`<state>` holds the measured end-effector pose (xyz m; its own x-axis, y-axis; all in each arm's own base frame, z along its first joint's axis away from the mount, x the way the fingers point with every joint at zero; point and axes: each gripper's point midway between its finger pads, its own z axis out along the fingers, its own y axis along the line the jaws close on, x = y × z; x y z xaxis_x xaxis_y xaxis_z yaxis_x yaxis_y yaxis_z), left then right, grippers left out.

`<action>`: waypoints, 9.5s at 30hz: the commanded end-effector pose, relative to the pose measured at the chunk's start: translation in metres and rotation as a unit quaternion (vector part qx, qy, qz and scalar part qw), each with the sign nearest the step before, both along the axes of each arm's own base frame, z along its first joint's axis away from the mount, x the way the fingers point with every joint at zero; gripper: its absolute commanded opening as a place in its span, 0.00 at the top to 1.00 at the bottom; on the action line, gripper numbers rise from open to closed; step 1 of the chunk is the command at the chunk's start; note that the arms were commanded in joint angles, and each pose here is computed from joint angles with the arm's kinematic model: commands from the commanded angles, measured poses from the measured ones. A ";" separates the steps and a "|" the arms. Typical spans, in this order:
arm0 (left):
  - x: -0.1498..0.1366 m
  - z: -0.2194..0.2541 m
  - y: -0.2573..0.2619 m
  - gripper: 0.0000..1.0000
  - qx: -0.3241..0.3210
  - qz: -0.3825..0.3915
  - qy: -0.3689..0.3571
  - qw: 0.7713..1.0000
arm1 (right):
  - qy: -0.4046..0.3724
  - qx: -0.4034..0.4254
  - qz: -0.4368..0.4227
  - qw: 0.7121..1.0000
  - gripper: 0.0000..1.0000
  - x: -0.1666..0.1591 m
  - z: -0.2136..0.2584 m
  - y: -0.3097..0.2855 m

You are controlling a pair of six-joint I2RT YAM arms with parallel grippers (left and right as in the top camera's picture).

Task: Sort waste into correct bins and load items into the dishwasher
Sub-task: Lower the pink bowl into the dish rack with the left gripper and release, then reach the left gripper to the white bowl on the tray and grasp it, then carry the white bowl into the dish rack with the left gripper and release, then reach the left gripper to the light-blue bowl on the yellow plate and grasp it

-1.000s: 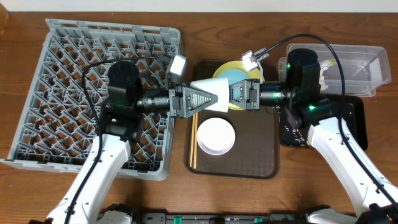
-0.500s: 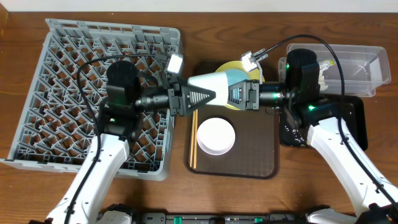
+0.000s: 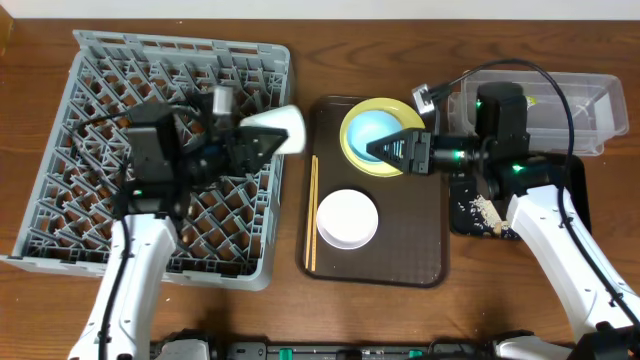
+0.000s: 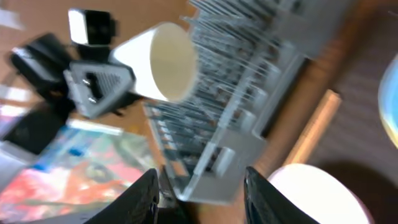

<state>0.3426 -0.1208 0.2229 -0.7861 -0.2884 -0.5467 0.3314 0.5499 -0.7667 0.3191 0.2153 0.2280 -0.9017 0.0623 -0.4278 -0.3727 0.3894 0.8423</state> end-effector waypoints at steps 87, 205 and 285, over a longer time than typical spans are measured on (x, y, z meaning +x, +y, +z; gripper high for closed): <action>-0.093 -0.114 0.171 0.30 0.381 0.248 0.340 0.823 | 0.012 -0.355 -0.081 0.931 0.56 -0.013 -0.034 -0.093; 0.015 0.029 0.028 0.94 -0.004 -0.073 0.041 0.996 | 0.130 -0.471 -0.308 0.816 0.01 -0.045 -0.029 -0.240; 0.019 0.063 0.056 0.06 0.309 0.133 0.009 0.942 | 0.131 -0.471 -0.308 0.816 0.01 -0.046 -0.029 -0.240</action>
<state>0.3464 -0.0573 0.2633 -0.7860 -0.1546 -0.5986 0.1338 0.9028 -0.4088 0.2715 -0.0224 0.1945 -0.9005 0.2832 -0.3300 0.2719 0.9589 0.0811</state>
